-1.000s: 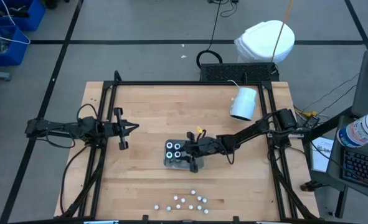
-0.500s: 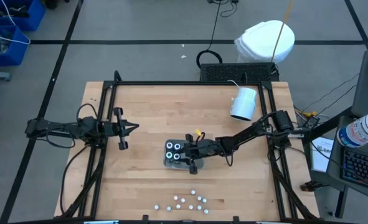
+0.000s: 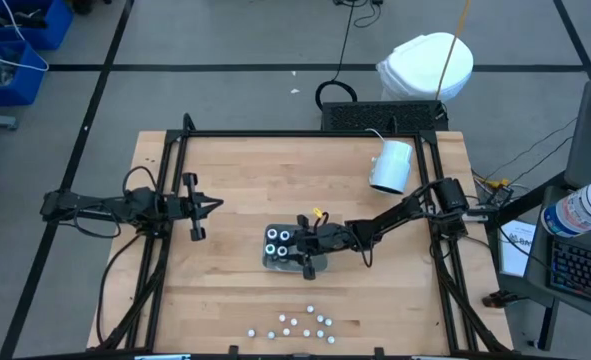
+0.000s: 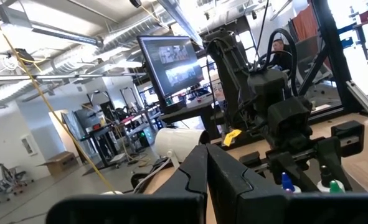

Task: Pick & Place food coloring
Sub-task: Put the big black food coloring bottle into the gray bin, then put the small red food coloring bottle into the gray bin

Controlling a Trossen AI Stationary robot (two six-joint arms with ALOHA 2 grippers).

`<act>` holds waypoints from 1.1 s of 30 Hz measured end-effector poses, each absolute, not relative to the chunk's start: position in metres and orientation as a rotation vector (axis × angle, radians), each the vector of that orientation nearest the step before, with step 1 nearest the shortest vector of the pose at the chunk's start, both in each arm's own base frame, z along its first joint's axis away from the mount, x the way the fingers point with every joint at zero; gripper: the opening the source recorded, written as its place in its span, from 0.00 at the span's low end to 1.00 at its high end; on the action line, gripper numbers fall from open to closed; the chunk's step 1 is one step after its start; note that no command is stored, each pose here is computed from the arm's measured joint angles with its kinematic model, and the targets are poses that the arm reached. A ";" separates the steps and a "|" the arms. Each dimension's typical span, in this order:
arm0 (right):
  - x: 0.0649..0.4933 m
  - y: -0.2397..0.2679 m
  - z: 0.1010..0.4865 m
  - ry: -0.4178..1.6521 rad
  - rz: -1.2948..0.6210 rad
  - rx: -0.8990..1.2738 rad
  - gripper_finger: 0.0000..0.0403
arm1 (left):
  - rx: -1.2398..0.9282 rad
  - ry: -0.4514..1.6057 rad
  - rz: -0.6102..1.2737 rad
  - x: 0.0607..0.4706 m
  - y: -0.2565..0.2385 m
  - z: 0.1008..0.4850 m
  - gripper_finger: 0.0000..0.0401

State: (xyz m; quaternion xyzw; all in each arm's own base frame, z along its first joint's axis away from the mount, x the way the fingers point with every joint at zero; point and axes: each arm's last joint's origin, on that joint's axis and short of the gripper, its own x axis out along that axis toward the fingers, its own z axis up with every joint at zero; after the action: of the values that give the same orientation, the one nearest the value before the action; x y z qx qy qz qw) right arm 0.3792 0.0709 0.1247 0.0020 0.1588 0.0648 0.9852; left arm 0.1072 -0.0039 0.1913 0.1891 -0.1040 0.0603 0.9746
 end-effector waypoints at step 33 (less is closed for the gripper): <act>0.270 0.090 0.262 0.280 0.304 -0.143 0.21 | 0.301 -0.214 0.114 0.107 -0.004 0.191 0.02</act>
State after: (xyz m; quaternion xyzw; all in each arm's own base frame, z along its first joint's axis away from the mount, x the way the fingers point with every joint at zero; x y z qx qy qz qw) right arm 0.2703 0.0900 0.2619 -0.0708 0.1386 0.1507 0.9762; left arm 0.1072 -0.0039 0.1913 0.1494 -0.1061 0.0566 0.9814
